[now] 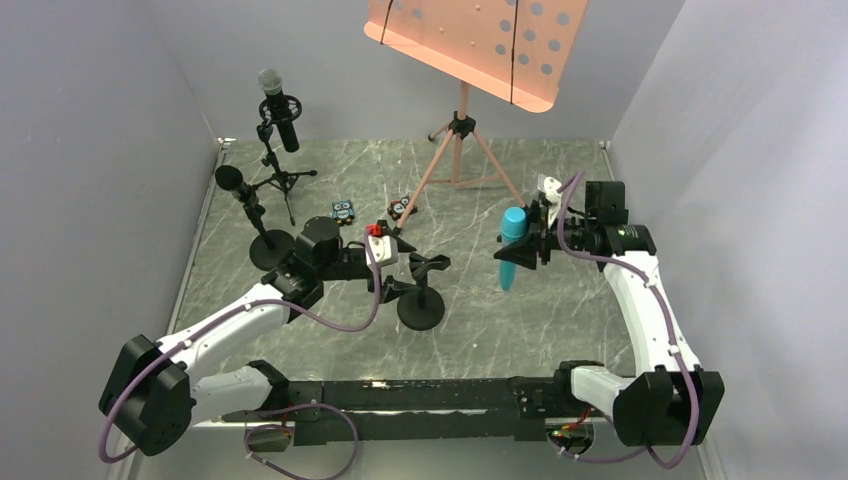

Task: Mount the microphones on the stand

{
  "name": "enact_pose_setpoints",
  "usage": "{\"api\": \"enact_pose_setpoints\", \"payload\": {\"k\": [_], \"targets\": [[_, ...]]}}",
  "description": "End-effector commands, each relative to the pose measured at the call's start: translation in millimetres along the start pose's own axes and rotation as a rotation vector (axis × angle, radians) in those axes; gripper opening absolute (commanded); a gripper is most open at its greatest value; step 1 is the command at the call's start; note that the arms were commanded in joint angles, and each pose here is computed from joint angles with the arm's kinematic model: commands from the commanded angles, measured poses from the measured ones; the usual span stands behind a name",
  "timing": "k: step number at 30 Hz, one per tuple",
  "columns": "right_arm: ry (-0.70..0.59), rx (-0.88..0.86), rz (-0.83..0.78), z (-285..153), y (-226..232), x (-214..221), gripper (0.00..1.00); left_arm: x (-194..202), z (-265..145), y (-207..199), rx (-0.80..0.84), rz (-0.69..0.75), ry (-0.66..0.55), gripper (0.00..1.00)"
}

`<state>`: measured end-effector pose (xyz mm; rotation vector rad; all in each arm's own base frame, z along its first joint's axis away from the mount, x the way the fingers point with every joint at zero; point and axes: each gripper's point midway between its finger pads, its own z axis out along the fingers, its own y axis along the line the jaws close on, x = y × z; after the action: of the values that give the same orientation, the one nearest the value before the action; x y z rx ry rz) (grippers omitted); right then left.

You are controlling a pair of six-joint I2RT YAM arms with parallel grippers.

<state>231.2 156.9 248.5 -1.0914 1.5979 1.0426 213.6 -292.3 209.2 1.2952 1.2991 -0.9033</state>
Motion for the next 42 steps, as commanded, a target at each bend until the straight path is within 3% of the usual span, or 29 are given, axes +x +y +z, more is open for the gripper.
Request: {"api": "enact_pose_setpoints", "payload": {"k": [1,12,22,23,25,28,42], "targets": [[0.014,-0.05,-0.091,8.4,4.2,-19.8,0.1,-36.3,3.3,4.7,0.021,0.075,-0.125,0.81],[0.068,-0.129,-0.138,40.2,11.0,-43.5,0.1,-21.9,4.9,2.9,0.015,0.041,-0.107,0.66],[0.094,-0.2,-0.15,70.2,21.9,-61.0,0.1,-17.5,4.1,2.6,0.007,0.017,-0.089,0.65],[0.096,-0.204,-0.15,72.2,22.4,-61.8,0.1,-18.0,4.4,2.5,0.009,0.017,-0.091,0.62],[0.1,-0.211,-0.148,75.4,23.5,-62.9,0.1,-19.2,5.0,1.8,0.015,0.005,-0.094,0.34],[0.107,-0.222,-0.152,79.4,26.4,-64.7,0.1,-18.4,5.9,0.7,0.025,-0.015,-0.09,0.16],[0.148,-0.342,-0.126,114.2,56.5,-48.6,0.09,-15.7,3.9,-3.7,0.006,-0.07,-0.123,0.14]]}}
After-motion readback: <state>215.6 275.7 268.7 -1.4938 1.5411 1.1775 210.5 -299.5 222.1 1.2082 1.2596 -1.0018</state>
